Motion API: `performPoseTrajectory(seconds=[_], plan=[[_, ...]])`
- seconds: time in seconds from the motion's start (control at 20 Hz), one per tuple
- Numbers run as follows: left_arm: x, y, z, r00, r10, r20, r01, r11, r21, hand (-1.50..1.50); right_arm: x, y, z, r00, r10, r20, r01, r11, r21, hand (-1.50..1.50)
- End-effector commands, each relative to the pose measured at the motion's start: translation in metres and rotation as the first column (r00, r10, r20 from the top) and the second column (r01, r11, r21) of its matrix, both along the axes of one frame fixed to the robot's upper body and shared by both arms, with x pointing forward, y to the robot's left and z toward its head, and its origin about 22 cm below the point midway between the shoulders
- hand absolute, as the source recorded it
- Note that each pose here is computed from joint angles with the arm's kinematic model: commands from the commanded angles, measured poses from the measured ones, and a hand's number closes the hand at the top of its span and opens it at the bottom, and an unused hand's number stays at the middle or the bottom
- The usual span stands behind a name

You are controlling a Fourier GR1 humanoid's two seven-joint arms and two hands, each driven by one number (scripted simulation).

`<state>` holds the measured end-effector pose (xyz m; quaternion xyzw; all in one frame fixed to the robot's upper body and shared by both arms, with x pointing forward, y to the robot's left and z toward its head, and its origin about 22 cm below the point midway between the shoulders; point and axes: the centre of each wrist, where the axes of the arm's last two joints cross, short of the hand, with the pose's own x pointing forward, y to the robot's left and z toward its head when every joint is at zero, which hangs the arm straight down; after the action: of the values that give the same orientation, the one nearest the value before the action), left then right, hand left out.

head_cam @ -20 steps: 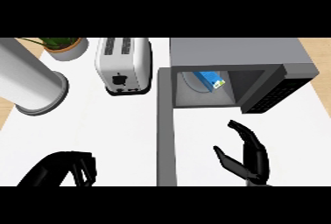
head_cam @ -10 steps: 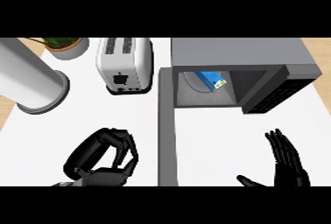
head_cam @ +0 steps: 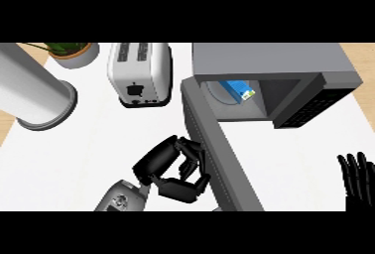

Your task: Pick up the milk, place it into the microwave and close the microwave

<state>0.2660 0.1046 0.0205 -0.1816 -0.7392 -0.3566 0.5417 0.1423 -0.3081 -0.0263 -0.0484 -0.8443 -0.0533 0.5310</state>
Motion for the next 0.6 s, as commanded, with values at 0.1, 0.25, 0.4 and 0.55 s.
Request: performPoseTrajectory(seconds=[0.1, 0.25, 0.4, 0.55], plan=[[0.008, -0.05, -0.022, 0.999, -0.006, -0.04, 0.011, 0.993, 0.121, 1.5, -0.004, -0.008, 0.041, 0.998, 0.038, 0.058, -0.038, 0.999, -0.003, -1.5], [0.012, -0.066, -0.033, 0.997, -0.007, -0.074, 0.02, 0.985, 0.169, 1.5, 0.01, -0.007, 0.048, 0.995, 0.08, 0.067, -0.079, 0.997, -0.008, -1.5], [0.009, -0.079, -0.038, 0.991, -0.044, -0.126, 0.068, 0.979, 0.192, 1.5, 0.001, -0.009, 0.06, 0.985, 0.146, 0.093, -0.147, 0.989, 0.004, -1.5], [-0.002, -0.091, -0.043, 0.987, -0.044, -0.156, 0.075, 0.978, 0.197, -1.5, 0.013, 0.004, 0.064, 0.977, 0.188, 0.102, -0.19, 0.982, 0.006, -1.5]])
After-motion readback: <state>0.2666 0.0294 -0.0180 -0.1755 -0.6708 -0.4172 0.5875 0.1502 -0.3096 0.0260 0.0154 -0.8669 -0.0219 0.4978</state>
